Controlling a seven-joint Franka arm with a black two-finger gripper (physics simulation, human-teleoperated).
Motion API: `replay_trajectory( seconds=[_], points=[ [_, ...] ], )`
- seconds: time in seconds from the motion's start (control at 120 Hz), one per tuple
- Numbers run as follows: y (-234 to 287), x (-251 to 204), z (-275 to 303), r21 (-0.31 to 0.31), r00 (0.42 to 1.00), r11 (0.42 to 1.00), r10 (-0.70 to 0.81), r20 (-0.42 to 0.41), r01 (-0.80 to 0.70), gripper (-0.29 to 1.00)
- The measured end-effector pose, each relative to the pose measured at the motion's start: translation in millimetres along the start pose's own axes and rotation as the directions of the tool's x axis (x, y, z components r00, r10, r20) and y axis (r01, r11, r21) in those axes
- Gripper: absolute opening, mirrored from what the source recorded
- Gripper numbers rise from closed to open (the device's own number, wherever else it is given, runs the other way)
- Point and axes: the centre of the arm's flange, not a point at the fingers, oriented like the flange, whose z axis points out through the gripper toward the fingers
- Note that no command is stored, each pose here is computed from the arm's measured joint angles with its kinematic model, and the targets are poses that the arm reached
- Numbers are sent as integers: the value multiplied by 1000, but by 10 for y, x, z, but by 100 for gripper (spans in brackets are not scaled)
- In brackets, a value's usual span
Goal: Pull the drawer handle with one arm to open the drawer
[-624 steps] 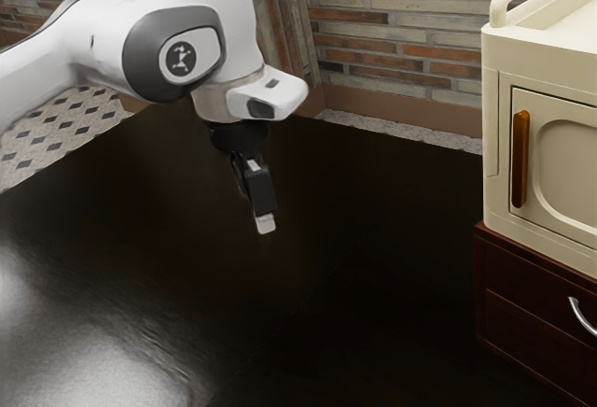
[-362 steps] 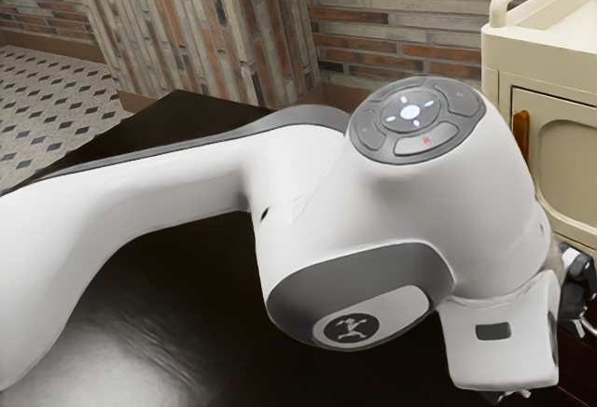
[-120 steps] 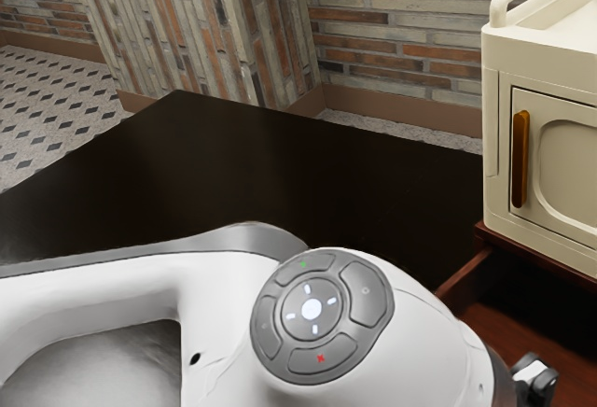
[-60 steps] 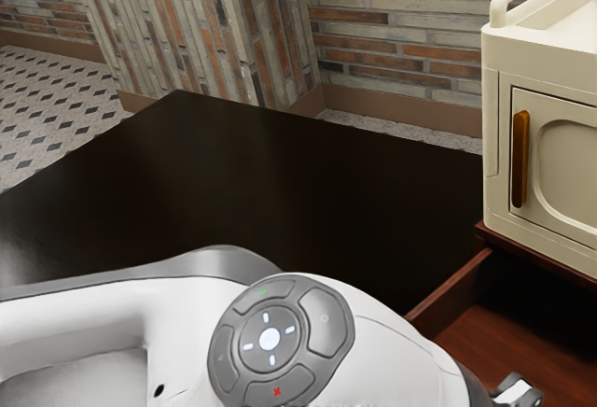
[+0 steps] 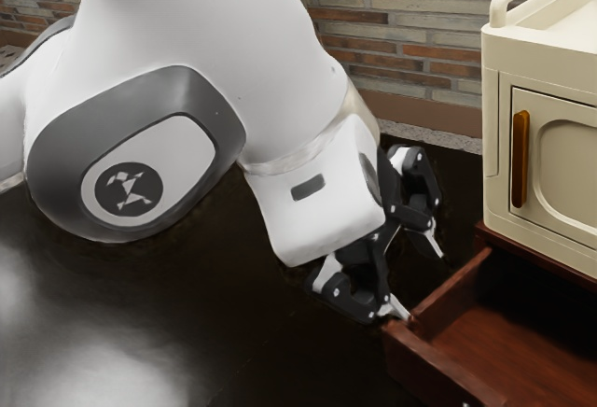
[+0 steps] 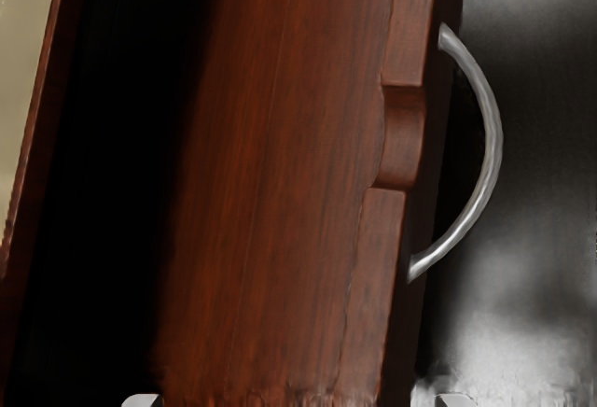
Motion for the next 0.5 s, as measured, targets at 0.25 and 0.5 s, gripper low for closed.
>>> replay_trajectory(
  seconds=[0.25, 0.5],
  points=[
    [-750, -1608, 168, -175, 956, 940, -278, 96, 291, 61],
    [-865, -2646, 253, -211, 877, 854, -446, 177, 476, 68]
  ],
)
